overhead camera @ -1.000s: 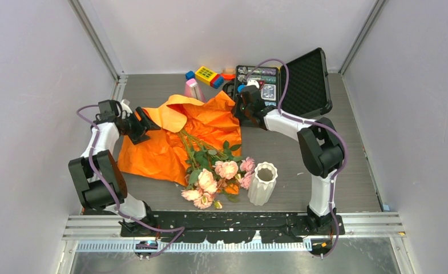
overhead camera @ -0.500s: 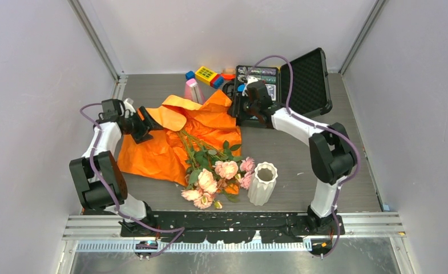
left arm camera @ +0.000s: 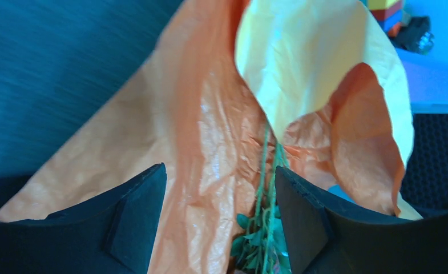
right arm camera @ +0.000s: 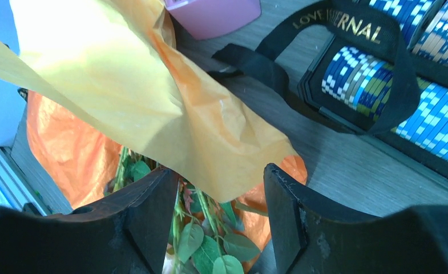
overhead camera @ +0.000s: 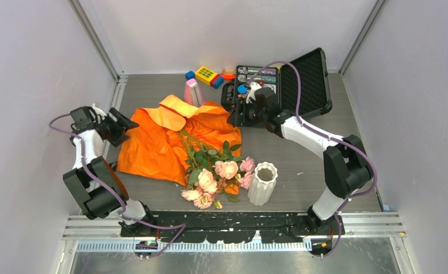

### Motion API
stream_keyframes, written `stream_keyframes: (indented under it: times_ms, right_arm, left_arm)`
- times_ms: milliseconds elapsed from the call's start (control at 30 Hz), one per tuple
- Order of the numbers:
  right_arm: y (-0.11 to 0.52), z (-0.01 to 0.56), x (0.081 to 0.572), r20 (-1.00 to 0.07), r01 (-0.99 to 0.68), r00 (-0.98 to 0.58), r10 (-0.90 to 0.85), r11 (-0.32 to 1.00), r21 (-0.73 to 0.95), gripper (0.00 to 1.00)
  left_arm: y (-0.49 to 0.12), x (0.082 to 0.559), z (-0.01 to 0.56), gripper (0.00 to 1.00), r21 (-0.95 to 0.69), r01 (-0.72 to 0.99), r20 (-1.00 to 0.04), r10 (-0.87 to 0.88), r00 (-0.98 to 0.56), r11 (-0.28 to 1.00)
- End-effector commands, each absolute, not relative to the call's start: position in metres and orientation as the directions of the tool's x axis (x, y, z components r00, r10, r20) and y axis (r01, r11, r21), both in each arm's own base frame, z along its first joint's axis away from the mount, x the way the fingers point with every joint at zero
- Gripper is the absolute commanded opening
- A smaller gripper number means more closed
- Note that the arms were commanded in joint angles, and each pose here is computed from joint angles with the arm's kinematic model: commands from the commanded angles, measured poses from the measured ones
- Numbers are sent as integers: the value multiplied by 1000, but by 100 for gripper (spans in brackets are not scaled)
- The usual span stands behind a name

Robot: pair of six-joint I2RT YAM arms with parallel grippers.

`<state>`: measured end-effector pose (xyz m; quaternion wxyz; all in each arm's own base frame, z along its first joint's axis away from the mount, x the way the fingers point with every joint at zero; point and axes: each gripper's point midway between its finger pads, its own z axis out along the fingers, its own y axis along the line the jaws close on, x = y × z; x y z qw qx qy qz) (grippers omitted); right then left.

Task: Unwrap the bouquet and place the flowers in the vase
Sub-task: Unfold the wrapping paper at the center of the board.

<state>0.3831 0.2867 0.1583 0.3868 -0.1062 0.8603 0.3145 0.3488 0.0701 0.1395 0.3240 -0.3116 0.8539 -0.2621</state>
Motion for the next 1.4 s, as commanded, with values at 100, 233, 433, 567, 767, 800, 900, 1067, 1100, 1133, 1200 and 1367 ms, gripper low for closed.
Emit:
stream_keyframes:
  times_ms: [100,233,433,567,767,800,900,1067,1100,1133,1200,1367]
  right_arm:
    - [295,178,363,-785,-565,-620,0,694,446,63]
    - [298,176,364,-797,-579,-604,-4,688,436,63]
    - [306,171,364,-795,-592,-606,-10,674,442,63]
    - [312,166,363,-791,-599,-611,-17,664,448,63]
    - [321,154,364,-785,-607,-618,-45,662,440,63]
    - [323,153,364,-786,-605,-617,-47,667,435,63]
    - [324,150,366,-791,-600,-610,-51,681,419,60]
    - [329,151,364,-796,-600,-603,-53,687,409,38]
    - [330,152,364,-797,-602,-601,-52,686,409,35]
    - [332,152,363,-797,-603,-601,-52,684,410,28]
    - [336,155,361,-801,-611,-596,-53,678,410,21]
    - [350,155,351,-805,-635,-589,-75,659,404,11]
  left_arm:
    - [94,335,138,73,-533,-424,-455,-671,-586,732]
    - [104,329,127,74,-474,-461,-445,-656,-610,750]
    - [101,328,113,75,-342,-461,-442,-573,-690,819]
    - [102,325,104,76,-190,-446,-437,-482,-759,875]
    - [100,323,91,71,-96,-423,-406,-424,-810,901]
    - [99,323,89,68,-85,-420,-398,-417,-817,904]
    - [99,323,83,55,-71,-417,-372,-412,-832,906]
    - [97,324,80,34,-77,-414,-360,-412,-837,907]
    - [97,324,80,31,-77,-414,-359,-413,-837,907]
    - [97,323,79,28,-77,-414,-356,-413,-838,907]
    - [97,323,76,21,-74,-411,-345,-410,-844,909]
    - [98,321,73,11,-64,-408,-331,-405,-852,911]
